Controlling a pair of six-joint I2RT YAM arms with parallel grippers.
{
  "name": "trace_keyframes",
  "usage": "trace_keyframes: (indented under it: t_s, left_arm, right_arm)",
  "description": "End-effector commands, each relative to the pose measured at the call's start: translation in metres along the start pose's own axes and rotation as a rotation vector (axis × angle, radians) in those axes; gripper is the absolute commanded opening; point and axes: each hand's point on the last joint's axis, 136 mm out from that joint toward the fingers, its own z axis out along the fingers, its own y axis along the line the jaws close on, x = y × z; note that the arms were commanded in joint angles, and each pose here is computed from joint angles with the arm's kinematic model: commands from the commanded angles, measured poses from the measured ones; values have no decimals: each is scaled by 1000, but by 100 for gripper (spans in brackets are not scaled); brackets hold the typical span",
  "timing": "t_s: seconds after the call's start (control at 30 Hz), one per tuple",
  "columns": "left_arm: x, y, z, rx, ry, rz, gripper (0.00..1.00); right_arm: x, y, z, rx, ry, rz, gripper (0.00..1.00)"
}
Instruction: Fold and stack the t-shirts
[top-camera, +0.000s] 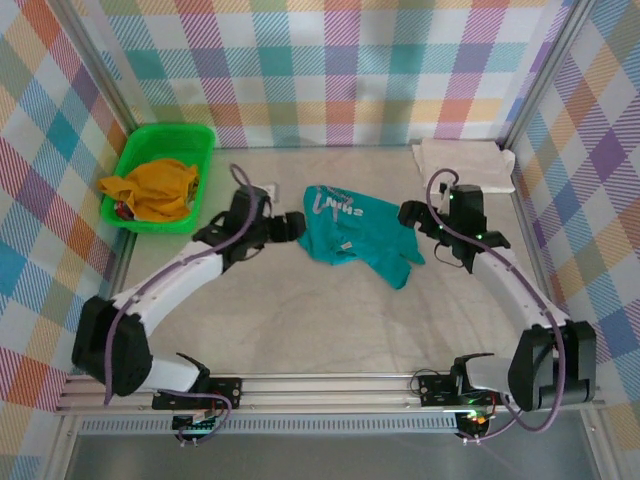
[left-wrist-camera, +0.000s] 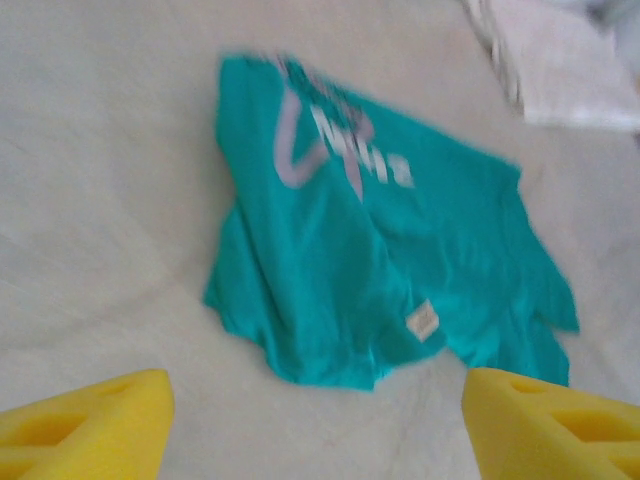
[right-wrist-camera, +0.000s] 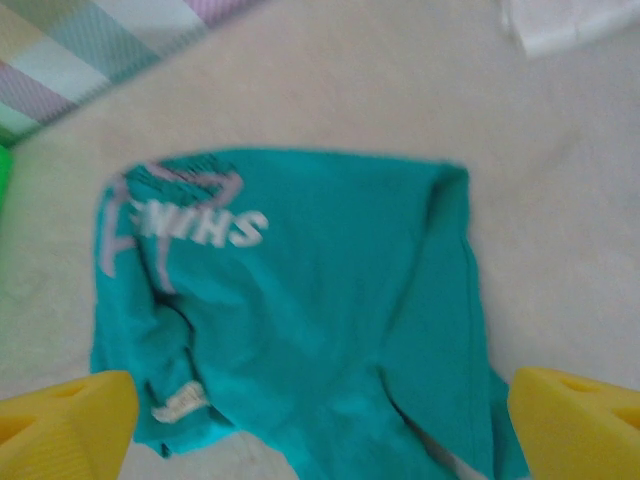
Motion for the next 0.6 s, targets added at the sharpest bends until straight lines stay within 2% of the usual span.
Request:
trace_keyframes:
  t_s: [0.0,0.13,0.23,0.33,0.43,0.5,0.57]
  left_arm:
    - [48,-19,44,48,127,11,70]
    - [66,-33,82,80,151,32,70]
    - [73,-29,109,63,185,51,67]
    - [81,-31,127,78,209,53,58]
    - [82,-27,138,68,191,70,54]
    - [78,-24,144,44,183,88,41]
    - [72,-25,148,33,168,102,37]
  right_arm:
    - [36,-21,7,32,150,190,92]
    - [58,-33,12,56,223,232,90]
    - [80,-29,21,9,312,269,85]
    - [101,-32,26,-9,374,308,80]
    - [117,-32,31,-28,402,329,76]
    - [126,-30,35,-47,430,331,72]
    - [129,-25,40,-75,441,327,68]
